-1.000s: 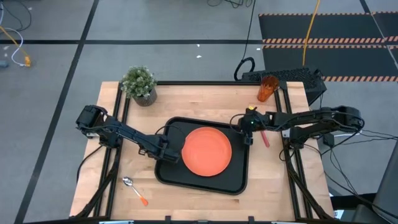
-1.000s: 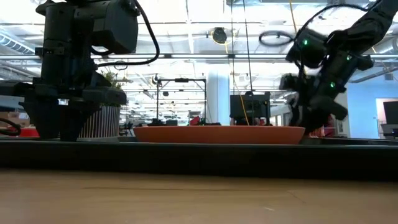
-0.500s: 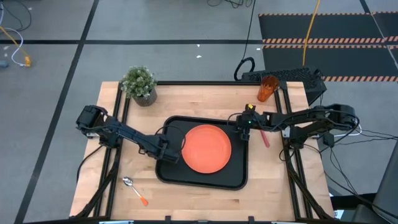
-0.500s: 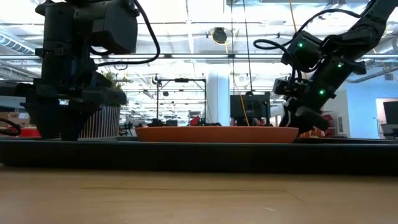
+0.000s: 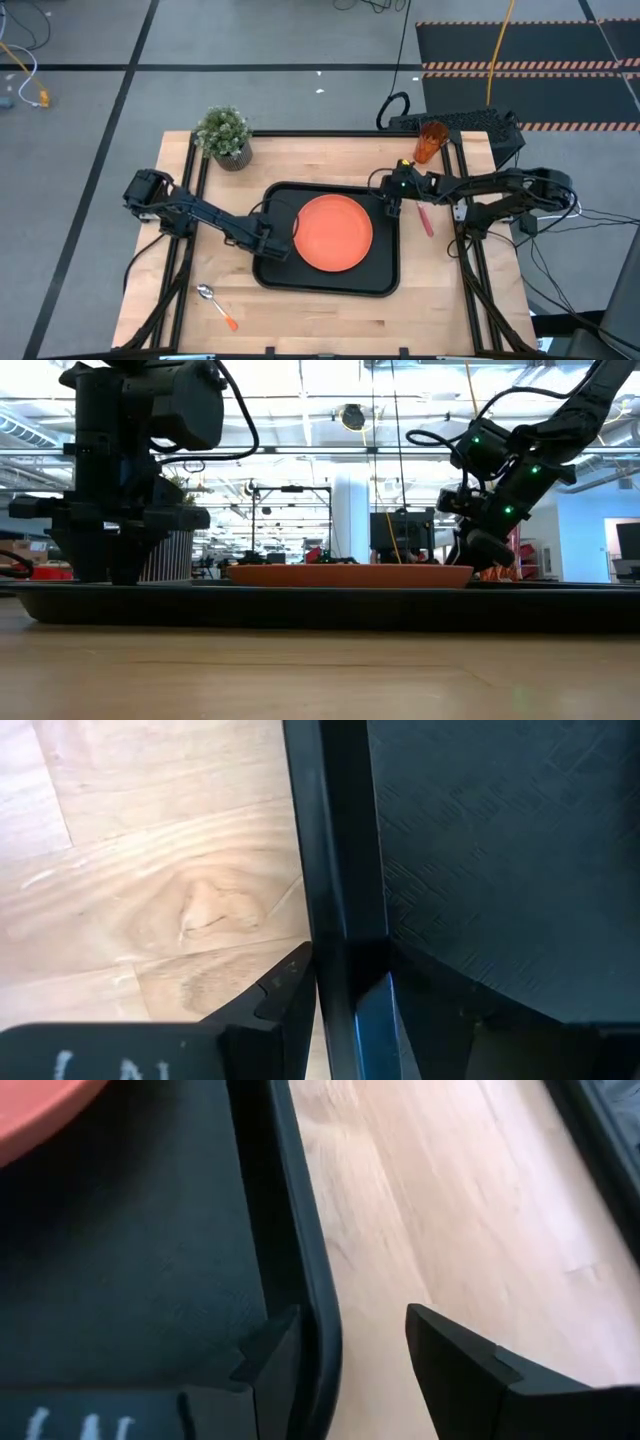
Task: Pick and place plate/cup/fork/spoon on tray
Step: Adjust the black tray on the table
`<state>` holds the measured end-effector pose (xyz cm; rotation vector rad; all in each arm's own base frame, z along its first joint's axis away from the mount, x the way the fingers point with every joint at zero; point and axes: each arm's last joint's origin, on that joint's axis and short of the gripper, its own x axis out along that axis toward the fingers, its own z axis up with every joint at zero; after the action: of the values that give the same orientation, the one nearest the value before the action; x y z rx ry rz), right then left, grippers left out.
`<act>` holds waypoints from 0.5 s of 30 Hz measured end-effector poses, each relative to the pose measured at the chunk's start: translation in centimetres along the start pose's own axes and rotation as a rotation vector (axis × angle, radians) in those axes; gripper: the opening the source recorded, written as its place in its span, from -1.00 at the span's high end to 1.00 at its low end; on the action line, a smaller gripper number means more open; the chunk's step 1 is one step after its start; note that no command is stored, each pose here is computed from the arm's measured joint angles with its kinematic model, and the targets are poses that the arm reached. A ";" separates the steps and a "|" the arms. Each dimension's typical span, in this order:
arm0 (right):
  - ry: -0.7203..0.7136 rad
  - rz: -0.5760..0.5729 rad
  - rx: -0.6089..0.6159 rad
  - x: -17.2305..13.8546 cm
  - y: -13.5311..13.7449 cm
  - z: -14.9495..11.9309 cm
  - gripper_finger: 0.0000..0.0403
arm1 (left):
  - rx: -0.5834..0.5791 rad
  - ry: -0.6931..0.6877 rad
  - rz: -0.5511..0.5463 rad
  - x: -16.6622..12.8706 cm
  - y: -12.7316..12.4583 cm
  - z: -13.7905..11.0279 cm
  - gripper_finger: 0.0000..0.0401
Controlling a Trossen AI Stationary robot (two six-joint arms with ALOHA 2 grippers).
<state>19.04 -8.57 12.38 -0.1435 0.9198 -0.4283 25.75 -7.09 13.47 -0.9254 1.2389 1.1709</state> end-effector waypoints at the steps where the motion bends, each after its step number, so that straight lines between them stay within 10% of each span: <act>1: 0.003 0.001 0.007 0.1 0.0 0.0 0.13 | -0.005 -0.004 -0.002 0.0 0.0 -0.2 0.32; 15: -0.016 -0.008 0.018 1.2 0.0 0.1 0.13 | -0.021 -0.044 -0.014 -0.2 0.1 -1.3 0.32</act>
<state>19.76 -9.07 11.49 -0.1337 0.8991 -0.4424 25.37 -8.37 13.48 -0.9174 1.1854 1.1889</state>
